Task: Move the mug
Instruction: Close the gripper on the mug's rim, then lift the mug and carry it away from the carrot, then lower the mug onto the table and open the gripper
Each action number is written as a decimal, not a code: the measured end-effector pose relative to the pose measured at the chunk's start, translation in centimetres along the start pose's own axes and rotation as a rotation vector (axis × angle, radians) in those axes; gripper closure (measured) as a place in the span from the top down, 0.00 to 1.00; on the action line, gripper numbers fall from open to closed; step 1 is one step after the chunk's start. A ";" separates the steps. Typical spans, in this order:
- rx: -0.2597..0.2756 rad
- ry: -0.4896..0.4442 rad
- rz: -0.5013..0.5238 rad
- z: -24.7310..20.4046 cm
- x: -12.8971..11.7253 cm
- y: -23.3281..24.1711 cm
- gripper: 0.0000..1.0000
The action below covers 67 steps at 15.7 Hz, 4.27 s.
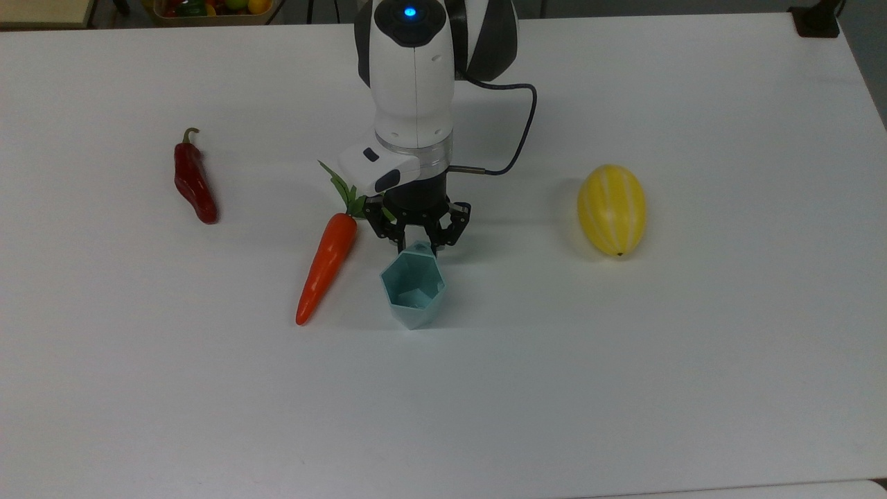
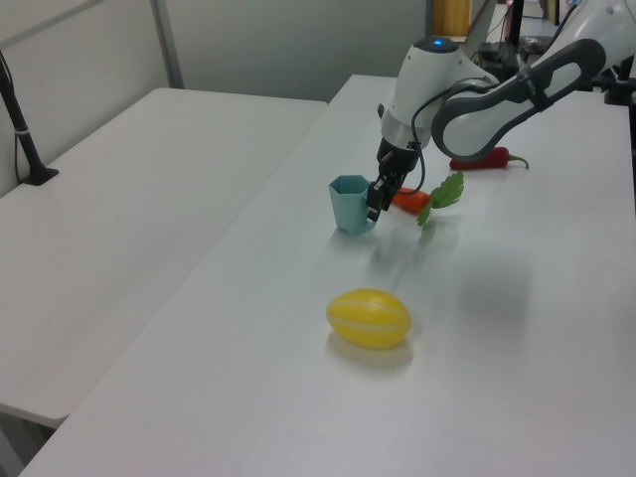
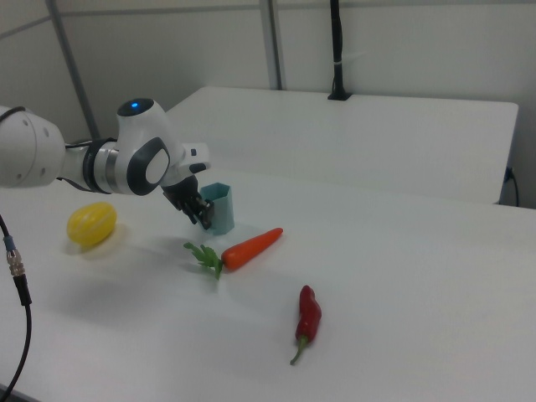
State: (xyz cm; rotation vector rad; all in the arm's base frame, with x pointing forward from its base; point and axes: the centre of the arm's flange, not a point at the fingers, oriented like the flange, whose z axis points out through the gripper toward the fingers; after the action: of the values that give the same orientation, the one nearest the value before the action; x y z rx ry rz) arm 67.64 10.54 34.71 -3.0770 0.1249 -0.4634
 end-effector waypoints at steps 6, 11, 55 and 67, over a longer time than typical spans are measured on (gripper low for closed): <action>0.015 0.057 -0.001 -0.3 0.6 -0.2 0.35; 0.001 0.067 -0.025 0.3 0.5 -0.2 0.30; 0.083 -0.352 -0.466 -13.5 -18.1 14.3 0.26; 0.075 -0.287 -0.498 -10.0 -20.7 13.5 0.26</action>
State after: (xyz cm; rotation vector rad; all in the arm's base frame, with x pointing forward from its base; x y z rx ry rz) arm 43.95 -1.30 37.67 -3.0333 -0.6570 -0.0244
